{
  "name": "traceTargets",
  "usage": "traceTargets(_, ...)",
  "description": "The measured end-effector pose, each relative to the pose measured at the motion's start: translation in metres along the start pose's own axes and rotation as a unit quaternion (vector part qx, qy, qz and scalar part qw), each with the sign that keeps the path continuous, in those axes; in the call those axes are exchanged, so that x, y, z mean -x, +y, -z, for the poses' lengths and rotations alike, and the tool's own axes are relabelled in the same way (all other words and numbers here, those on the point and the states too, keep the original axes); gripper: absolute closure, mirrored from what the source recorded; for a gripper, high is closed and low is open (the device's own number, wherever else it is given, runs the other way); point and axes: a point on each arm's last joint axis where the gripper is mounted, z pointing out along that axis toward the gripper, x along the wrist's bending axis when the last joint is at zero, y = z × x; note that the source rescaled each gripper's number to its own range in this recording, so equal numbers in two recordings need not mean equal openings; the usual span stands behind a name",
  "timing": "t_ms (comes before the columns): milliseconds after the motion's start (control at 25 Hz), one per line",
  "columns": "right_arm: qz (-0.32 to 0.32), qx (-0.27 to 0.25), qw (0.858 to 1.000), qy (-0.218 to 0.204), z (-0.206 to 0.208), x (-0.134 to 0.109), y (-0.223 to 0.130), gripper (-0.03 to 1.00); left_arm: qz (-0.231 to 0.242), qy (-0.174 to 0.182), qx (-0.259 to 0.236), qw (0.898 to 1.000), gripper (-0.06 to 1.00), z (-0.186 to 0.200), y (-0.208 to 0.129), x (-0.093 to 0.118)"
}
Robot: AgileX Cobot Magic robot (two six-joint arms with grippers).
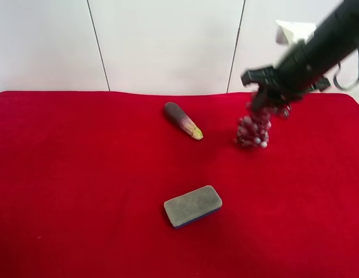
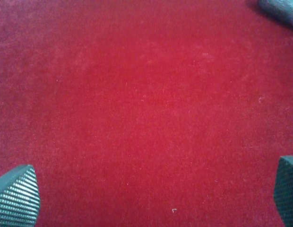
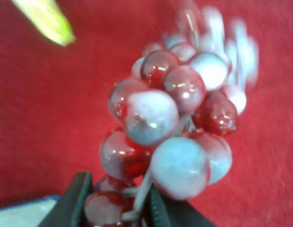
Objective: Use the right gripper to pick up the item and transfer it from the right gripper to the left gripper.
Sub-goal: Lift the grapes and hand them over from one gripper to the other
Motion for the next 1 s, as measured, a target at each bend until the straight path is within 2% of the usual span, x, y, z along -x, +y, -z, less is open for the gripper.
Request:
traceTargets(160, 0.017, 0.025, 0.999, 0.025, 0.023, -0.02, 0.024, 0.95, 0.0, 0.0, 0.0, 1.0, -0.06, 0.0, 0.0, 0.0)
traceTargets(520, 0.035, 0.069, 0.994, 0.081, 0.062, -0.039, 0.052, 0.95, 0.0, 0.0, 0.0, 1.0, -0.06, 0.0, 0.0, 0.0)
traceTargets(1000, 0.073, 0.085, 0.969, 0.218, 0.06, -0.062, 0.058, 0.95, 0.0, 0.0, 0.0, 1.0, -0.06, 0.0, 0.0, 0.0)
